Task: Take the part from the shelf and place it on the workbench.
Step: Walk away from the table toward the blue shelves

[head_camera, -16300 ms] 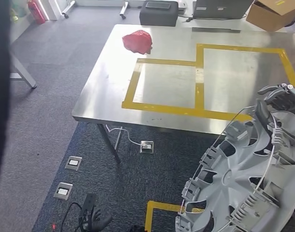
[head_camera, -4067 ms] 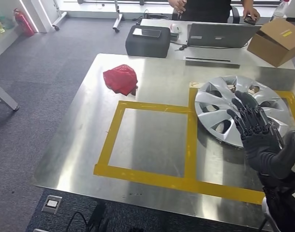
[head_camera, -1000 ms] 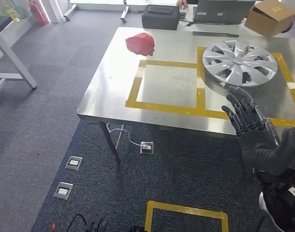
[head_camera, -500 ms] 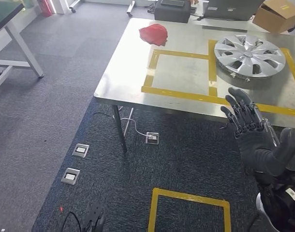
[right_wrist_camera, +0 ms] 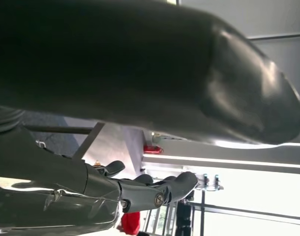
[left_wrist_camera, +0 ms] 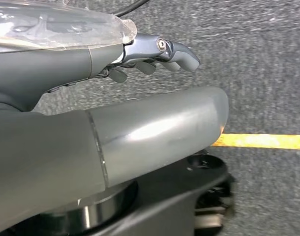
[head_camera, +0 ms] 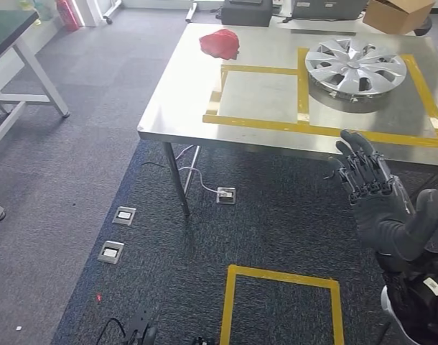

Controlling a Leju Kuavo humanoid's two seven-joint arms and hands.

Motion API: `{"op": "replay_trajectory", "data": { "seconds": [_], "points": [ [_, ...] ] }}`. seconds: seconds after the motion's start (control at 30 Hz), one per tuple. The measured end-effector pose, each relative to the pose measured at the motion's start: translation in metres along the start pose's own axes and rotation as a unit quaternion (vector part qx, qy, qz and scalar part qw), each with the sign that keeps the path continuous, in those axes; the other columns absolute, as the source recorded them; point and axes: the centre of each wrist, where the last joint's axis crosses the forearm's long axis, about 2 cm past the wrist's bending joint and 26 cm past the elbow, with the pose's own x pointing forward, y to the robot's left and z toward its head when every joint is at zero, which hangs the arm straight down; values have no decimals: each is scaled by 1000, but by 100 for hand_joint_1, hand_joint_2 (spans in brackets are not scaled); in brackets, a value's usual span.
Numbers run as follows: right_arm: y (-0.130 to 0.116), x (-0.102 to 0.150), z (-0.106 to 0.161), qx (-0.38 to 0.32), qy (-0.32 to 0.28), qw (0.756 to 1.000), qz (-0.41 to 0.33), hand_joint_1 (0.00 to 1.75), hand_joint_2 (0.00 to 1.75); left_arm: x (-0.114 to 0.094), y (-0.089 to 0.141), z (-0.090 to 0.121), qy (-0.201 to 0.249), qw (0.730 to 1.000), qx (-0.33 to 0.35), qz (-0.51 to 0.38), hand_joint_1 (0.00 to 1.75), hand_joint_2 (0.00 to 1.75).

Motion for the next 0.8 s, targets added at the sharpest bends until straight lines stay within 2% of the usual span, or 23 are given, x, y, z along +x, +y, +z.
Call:
{"op": "replay_trajectory", "data": {
  "seconds": [0.8],
  "points": [
    [-1, -7, 3, -2, 10, 1000, -7, 0, 0, 0, 2, 0, -1, 1000, 9, -3, 0, 0]
  ]
}}
